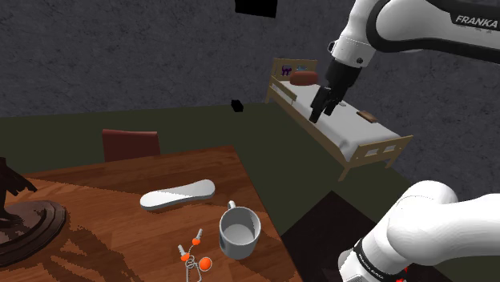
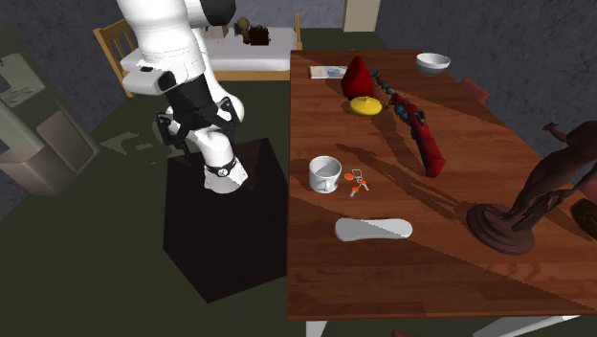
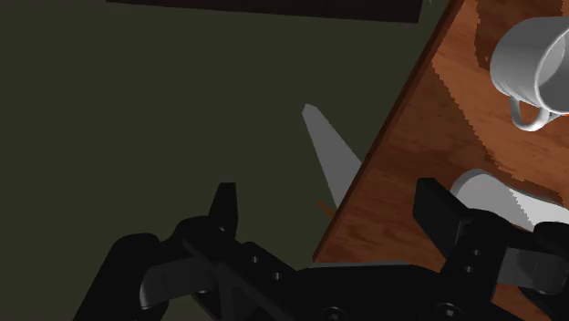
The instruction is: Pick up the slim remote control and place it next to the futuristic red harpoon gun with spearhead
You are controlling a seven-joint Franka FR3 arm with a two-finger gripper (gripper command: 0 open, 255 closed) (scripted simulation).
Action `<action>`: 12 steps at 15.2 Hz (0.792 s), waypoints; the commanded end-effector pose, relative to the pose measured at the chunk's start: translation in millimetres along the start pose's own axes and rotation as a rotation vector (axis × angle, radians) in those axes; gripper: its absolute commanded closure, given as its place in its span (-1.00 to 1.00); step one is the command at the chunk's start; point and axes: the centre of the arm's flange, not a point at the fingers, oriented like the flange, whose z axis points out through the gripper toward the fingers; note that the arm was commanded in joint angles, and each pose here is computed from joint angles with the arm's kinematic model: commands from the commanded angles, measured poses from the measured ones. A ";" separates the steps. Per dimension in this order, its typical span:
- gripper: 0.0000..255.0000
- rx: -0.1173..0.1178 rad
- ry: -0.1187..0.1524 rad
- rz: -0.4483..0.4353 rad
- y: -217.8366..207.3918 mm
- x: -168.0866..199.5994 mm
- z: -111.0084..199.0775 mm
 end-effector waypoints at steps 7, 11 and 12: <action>-1.00 -0.006 -0.013 -0.186 -40.4 58.4 39.1; -1.00 -0.009 -0.022 -0.309 -72.9 92.4 65.7; -1.00 -0.010 -0.024 -0.340 -81.6 100.2 72.5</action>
